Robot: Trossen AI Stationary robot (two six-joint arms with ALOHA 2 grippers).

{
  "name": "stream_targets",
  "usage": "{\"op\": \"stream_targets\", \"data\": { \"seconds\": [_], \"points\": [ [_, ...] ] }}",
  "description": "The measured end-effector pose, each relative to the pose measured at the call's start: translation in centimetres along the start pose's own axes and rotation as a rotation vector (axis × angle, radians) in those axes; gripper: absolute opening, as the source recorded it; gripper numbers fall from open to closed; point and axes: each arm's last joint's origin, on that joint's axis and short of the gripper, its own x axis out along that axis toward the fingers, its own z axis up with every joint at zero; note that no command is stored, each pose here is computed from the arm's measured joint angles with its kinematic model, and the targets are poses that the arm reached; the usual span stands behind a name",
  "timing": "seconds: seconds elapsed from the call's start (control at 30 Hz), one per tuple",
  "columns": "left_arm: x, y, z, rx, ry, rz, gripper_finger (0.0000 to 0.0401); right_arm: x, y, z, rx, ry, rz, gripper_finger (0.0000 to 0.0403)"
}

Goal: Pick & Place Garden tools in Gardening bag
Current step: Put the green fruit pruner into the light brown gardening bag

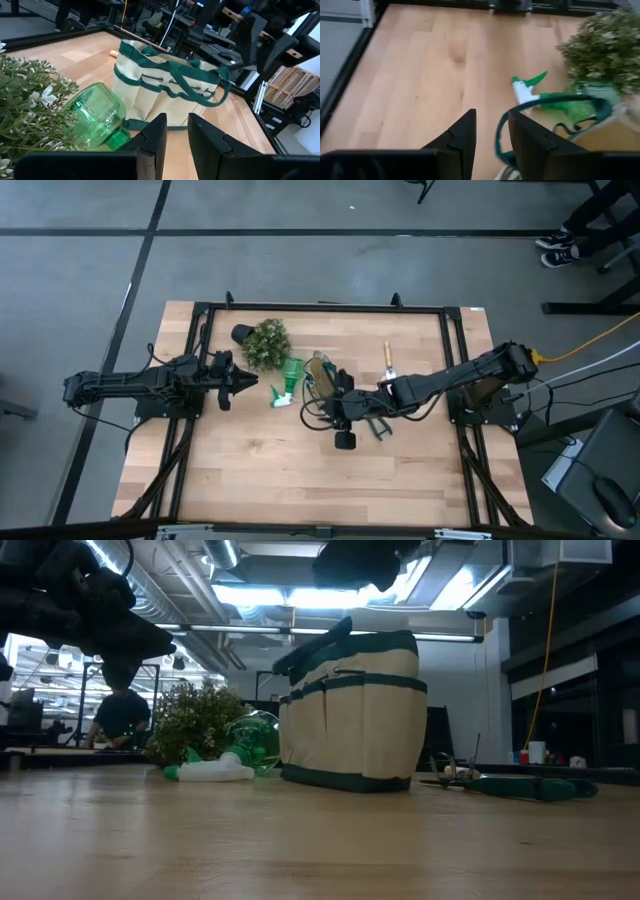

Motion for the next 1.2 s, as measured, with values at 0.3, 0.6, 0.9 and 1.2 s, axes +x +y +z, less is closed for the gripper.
{"op": "stream_targets", "data": {
  "seconds": [0.3, 0.6, 0.9, 1.2],
  "points": [
    [0.0, 0.0, 0.0, 0.000, 0.000, 0.000, 0.0072, -3.0, 0.1, 1.5, 0.120, 0.021, 0.118, 0.0116],
    [0.0, 0.0, 0.0, 0.000, 0.000, 0.000, 0.0072, -8.1, -0.5, -0.9, 0.266, 0.307, 0.120, 0.0117],
    [0.0, 0.0, 0.0, 0.000, 0.000, 0.000, 0.0072, -10.8, -0.6, -3.9, 0.402, 0.585, -0.026, 0.0117],
    [0.0, 0.0, 0.0, 0.000, 0.000, 0.000, 0.0072, -7.8, -0.4, -7.7, 0.557, 0.602, -0.100, 0.0117]
  ]
}}
